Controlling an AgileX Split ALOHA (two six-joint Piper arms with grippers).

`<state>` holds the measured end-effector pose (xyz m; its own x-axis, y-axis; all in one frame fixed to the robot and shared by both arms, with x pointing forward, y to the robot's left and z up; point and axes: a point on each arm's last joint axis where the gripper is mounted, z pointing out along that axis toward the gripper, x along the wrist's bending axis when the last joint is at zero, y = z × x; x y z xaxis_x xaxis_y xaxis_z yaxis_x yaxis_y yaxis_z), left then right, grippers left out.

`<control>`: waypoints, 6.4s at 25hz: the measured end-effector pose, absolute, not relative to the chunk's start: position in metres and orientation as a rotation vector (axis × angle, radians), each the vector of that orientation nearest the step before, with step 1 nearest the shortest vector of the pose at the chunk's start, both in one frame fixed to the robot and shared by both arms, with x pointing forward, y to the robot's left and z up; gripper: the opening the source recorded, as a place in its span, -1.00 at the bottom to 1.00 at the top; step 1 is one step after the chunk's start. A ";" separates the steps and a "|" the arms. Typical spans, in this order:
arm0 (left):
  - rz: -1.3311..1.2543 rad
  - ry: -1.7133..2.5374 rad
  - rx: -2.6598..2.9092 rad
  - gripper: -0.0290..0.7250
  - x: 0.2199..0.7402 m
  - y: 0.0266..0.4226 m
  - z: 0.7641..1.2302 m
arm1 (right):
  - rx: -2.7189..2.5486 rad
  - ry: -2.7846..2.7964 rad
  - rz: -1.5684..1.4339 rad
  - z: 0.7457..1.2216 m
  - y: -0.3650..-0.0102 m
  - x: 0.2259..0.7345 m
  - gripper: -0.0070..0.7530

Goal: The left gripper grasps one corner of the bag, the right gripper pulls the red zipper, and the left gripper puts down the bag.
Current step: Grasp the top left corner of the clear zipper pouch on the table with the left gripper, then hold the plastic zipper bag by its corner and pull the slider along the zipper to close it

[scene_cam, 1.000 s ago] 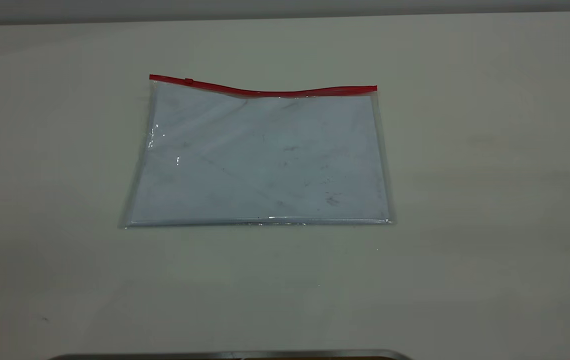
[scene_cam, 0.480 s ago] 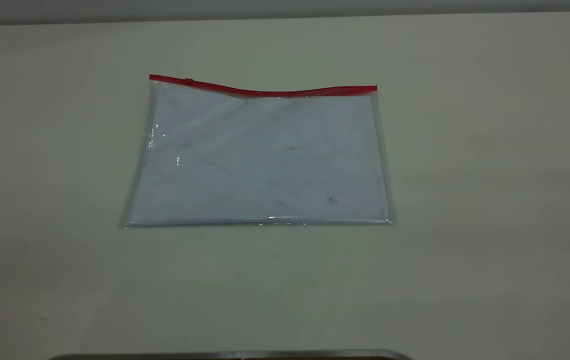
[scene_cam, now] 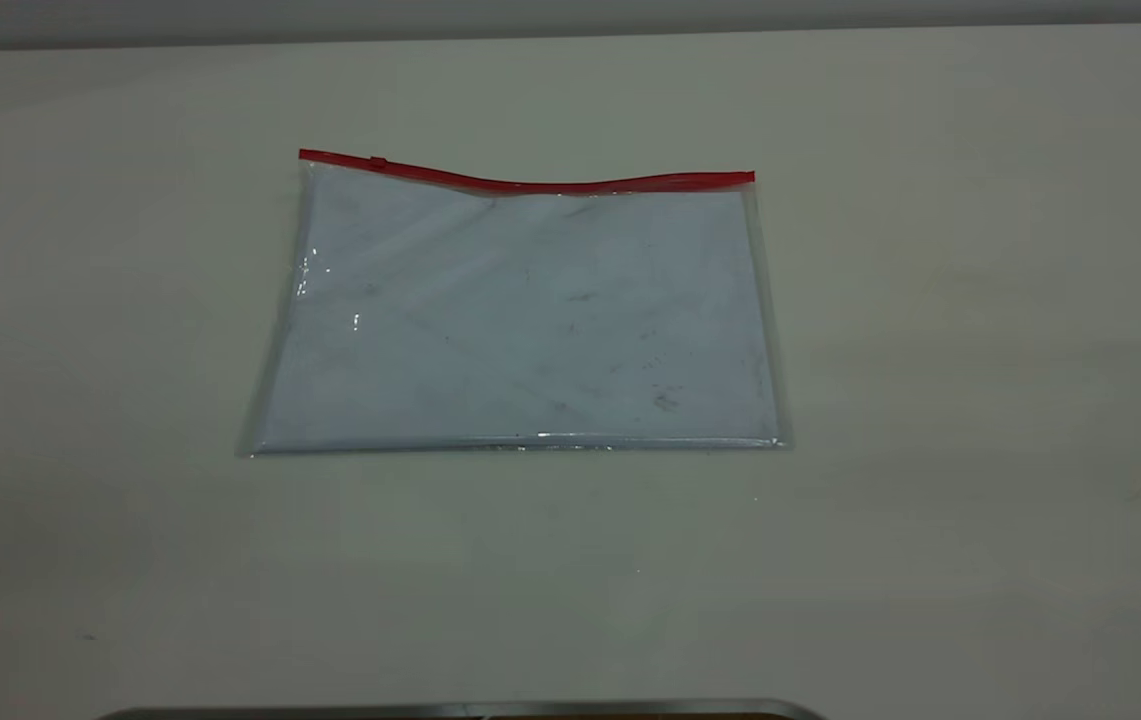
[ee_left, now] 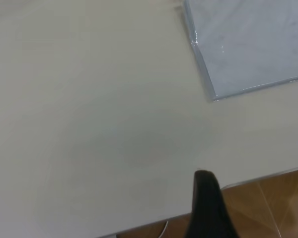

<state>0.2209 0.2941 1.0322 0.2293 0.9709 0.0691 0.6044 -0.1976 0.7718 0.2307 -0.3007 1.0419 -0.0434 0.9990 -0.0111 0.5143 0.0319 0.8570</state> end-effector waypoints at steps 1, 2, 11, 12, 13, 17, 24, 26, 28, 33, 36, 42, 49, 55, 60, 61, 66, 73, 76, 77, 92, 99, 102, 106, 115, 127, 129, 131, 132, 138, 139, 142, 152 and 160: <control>0.762 1.448 1.887 0.57 0.221 0.294 1.032 | 1.559 1.638 0.916 1.042 -0.301 0.231 -0.17; 0.764 1.460 1.877 0.57 0.221 0.295 1.032 | 1.560 1.641 0.924 1.042 -0.300 0.231 -0.17; 0.590 1.738 1.826 0.58 0.269 0.295 1.045 | 1.509 1.914 1.043 1.054 -0.276 0.282 -0.09; 0.572 1.756 1.840 0.58 0.281 0.295 1.047 | 1.508 1.941 1.045 1.054 -0.274 0.293 -0.05; 0.564 1.765 1.844 0.60 0.295 0.294 1.050 | 1.505 1.966 1.041 1.053 -0.272 0.308 0.02; 0.481 1.825 1.933 0.67 0.350 0.291 1.050 | 1.517 2.095 1.028 1.042 -0.264 0.360 0.23; 0.434 1.844 2.010 0.68 0.448 0.286 1.025 | 1.452 2.246 1.153 1.020 -0.246 0.444 0.31; 0.430 1.821 2.033 0.68 0.472 0.284 1.014 | 1.446 2.260 1.198 1.012 -0.240 0.465 0.31; 0.407 1.801 2.046 0.68 0.497 0.280 1.001 | 1.412 2.287 1.229 1.003 -0.231 0.484 0.31; 0.283 1.767 2.095 0.68 0.546 0.271 0.963 | 1.376 2.381 1.302 0.982 -0.193 0.520 0.31; 0.211 1.735 2.131 0.67 0.575 0.266 0.936 | 1.379 2.439 1.309 0.967 -0.173 0.535 0.31; 0.088 1.659 2.170 0.66 0.634 0.255 0.879 | 1.345 2.521 1.311 0.949 -0.145 0.554 0.31; -0.075 1.568 2.171 0.65 0.685 0.251 0.831 | 1.346 2.533 1.312 0.943 -0.139 0.561 0.31; -0.150 1.485 2.165 0.65 0.703 0.245 0.801 | 1.343 2.529 1.312 0.944 -0.139 0.561 0.31; -0.224 1.464 2.114 0.64 0.703 0.239 0.778 | 1.342 2.528 1.310 0.944 -0.139 0.562 0.31; -0.231 1.455 2.105 0.64 0.703 0.238 0.776 | 1.342 2.527 1.309 0.944 -0.140 0.562 0.31; -0.271 1.393 2.037 0.64 0.703 0.231 0.773 | 1.345 2.520 1.301 0.944 -0.140 0.562 0.31; -0.264 1.376 2.030 0.27 0.704 0.230 0.774 | 1.357 2.481 1.271 0.944 -0.142 0.566 0.31; -0.262 1.373 2.032 -0.15 0.704 0.230 0.774 | 1.342 2.458 1.258 0.945 -0.142 0.572 0.31; -0.262 1.364 2.036 -0.32 0.704 0.230 0.774 | 1.333 2.450 1.249 0.944 -0.142 0.576 0.31; -0.052 0.481 2.312 -0.78 0.696 0.186 0.803 | 0.993 2.546 1.406 0.901 -0.113 0.669 0.29; 0.007 0.172 2.287 -0.78 0.690 0.164 0.813 | 0.956 2.594 1.540 0.868 -0.099 0.688 0.29; 0.021 0.133 2.274 -0.78 0.690 0.163 0.814 | 0.948 2.627 1.532 0.851 -0.099 0.687 0.29; 0.037 0.100 2.272 -0.78 0.690 0.163 0.814 | 0.917 2.646 1.541 0.838 -0.095 0.684 0.29; 0.042 0.093 2.271 -0.78 0.690 0.163 0.814 | 0.954 2.558 1.615 0.827 -0.093 0.688 0.29; 0.044 0.090 2.272 -0.78 0.690 0.163 0.814 | 1.004 2.549 1.639 0.807 -0.080 0.682 0.27; 0.046 0.091 2.273 -0.78 0.690 0.163 0.814 | 1.021 2.531 1.650 0.807 -0.080 0.683 0.23; 0.047 0.092 2.272 -0.78 0.690 0.163 0.814 | 1.021 2.523 1.651 0.808 -0.081 0.684 0.17; 0.047 0.092 2.272 -0.78 0.690 0.163 0.814 | 1.018 2.523 1.651 0.808 -0.081 0.684 0.14; 0.055 0.113 2.260 -0.78 0.692 0.163 0.815 | 0.989 2.525 1.646 0.808 -0.081 0.684 -0.23; 0.057 0.120 2.255 -0.78 0.692 0.162 0.815 | 0.972 2.525 1.643 0.808 -0.081 0.684 -0.32; 0.062 0.138 2.241 -0.78 0.693 0.162 0.816 | 0.928 2.524 1.637 0.808 -0.081 0.685 -0.71; 0.065 0.155 2.227 -0.78 0.694 0.162 0.816 | 0.880 2.526 1.623 0.809 -0.084 0.686 -0.89; 0.056 0.206 2.129 -0.79 0.697 0.164 0.826 | 0.883 2.514 1.632 0.810 -0.104 0.693 -0.89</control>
